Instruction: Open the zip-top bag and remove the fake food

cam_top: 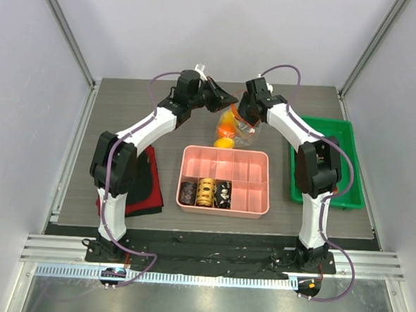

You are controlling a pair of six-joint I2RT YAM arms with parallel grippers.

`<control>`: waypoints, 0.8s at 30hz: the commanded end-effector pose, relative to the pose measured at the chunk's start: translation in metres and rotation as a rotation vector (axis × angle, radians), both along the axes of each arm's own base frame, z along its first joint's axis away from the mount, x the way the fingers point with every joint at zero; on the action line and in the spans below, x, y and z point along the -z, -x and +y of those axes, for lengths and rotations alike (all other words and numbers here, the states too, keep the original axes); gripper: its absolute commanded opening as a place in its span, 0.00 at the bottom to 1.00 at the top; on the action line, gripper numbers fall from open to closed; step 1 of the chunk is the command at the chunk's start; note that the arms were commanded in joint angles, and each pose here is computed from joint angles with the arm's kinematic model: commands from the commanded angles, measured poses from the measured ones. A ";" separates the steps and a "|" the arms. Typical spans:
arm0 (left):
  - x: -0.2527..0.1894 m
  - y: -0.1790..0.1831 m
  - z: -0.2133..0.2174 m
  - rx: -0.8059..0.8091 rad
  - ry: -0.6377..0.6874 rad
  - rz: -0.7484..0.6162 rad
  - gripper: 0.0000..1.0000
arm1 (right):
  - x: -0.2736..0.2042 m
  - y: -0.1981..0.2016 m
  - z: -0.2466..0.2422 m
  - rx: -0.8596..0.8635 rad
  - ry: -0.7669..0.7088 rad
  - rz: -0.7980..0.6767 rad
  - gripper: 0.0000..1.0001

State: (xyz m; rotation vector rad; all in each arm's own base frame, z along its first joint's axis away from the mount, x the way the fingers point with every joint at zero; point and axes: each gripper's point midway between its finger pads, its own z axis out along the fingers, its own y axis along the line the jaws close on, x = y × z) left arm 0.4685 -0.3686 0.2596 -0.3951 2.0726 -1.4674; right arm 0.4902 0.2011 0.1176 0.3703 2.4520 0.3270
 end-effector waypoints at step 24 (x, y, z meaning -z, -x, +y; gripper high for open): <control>-0.003 0.016 -0.014 0.082 -0.015 -0.018 0.00 | -0.018 -0.051 0.088 -0.286 -0.379 -0.355 0.61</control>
